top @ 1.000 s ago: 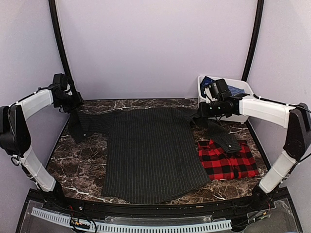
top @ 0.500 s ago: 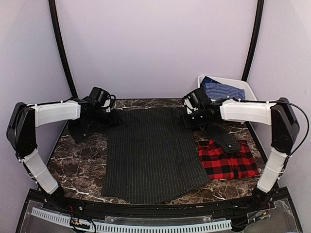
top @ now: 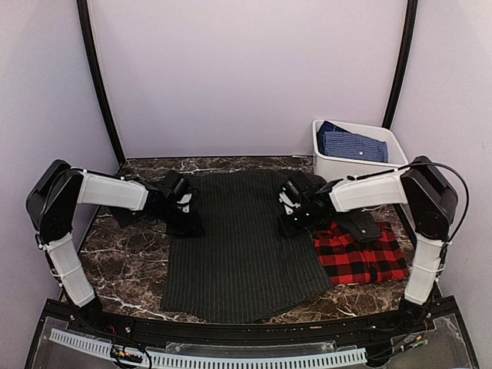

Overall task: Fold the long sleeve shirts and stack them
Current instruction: Move the flattened shirt to the center of the board.

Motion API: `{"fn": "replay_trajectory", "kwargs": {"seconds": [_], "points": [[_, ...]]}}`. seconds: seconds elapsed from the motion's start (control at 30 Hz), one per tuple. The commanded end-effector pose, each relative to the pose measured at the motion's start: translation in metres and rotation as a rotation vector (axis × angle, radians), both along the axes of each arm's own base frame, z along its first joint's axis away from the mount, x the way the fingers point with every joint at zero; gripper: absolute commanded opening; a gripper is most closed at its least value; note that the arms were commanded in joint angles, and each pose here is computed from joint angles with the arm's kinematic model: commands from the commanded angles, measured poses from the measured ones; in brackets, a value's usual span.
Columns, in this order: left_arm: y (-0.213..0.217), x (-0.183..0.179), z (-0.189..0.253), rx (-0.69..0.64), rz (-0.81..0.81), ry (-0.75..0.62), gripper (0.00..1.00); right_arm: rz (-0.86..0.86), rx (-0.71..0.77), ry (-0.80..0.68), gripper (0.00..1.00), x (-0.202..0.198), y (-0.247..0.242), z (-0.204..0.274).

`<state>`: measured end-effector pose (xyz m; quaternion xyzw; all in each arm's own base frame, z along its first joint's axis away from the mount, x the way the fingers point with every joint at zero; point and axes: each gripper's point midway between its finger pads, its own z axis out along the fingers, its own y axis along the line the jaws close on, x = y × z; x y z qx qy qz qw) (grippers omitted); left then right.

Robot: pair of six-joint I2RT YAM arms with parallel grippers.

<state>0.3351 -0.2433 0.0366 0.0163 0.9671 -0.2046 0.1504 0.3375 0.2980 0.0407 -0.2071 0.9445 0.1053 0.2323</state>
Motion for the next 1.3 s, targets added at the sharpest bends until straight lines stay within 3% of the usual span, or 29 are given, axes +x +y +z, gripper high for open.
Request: {"fn": "replay_trajectory", "kwargs": {"seconds": [0.0,0.37,0.47,0.57,0.73,0.93,1.07,1.27], "points": [[0.015,-0.033,-0.013,0.044,-0.016,0.057,0.38,0.047,-0.012,0.071,0.41,-0.041,0.005,-0.017],[0.051,-0.107,-0.012,0.066,-0.006,0.170,0.36,0.196,-0.004,0.251,0.37,-0.154,0.019,-0.013],[0.059,-0.119,-0.008,0.086,-0.013,0.192,0.36,0.197,0.020,0.211,0.39,-0.146,0.022,0.013],[0.054,-0.111,0.016,0.072,-0.021,0.156,0.36,0.158,0.051,0.131,0.39,-0.111,0.023,0.049],[0.040,-0.054,0.076,0.052,0.001,-0.051,0.39,0.081,0.136,-0.032,0.48,-0.026,0.028,0.097],[0.030,0.035,0.105,0.078,0.024,-0.208,0.43,-0.014,0.195,-0.156,0.52,0.079,0.028,0.116],[0.032,0.096,0.108,0.073,0.069,-0.278,0.43,-0.063,0.211,-0.160,0.53,0.126,0.025,0.104],[0.039,0.162,0.098,0.096,0.116,-0.326,0.47,-0.103,0.195,-0.162,0.56,0.164,0.019,0.079]]}}
